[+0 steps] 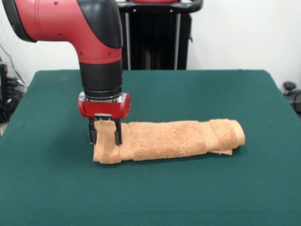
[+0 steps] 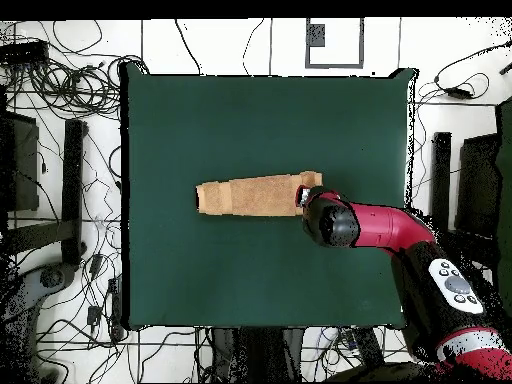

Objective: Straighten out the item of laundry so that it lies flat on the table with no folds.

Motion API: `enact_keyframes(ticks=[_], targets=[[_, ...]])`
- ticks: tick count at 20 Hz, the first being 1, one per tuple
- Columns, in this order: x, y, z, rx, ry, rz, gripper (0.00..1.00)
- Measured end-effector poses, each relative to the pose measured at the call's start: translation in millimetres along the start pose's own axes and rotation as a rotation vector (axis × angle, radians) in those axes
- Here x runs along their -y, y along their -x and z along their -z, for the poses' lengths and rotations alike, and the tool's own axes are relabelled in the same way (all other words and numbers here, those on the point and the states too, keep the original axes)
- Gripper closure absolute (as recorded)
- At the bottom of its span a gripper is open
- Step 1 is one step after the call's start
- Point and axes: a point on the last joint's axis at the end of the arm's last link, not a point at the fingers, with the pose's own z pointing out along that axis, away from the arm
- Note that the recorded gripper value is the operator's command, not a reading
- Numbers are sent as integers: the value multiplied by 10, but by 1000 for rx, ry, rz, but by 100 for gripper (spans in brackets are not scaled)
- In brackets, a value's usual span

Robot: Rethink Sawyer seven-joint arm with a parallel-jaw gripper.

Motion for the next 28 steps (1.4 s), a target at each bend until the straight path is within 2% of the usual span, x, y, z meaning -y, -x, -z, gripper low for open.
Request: enact_keyframes(ticks=[3, 4, 13, 21, 28], targets=[[5, -17, -10, -1, -2, 9, 0], [7, -35, -17, -1, -5, 21, 100], [-35, -61, -28, 4, -14, 53, 100], [-35, -61, -30, 8, -15, 55, 100], [-29, -20, 62, 19, -21, 60, 100]])
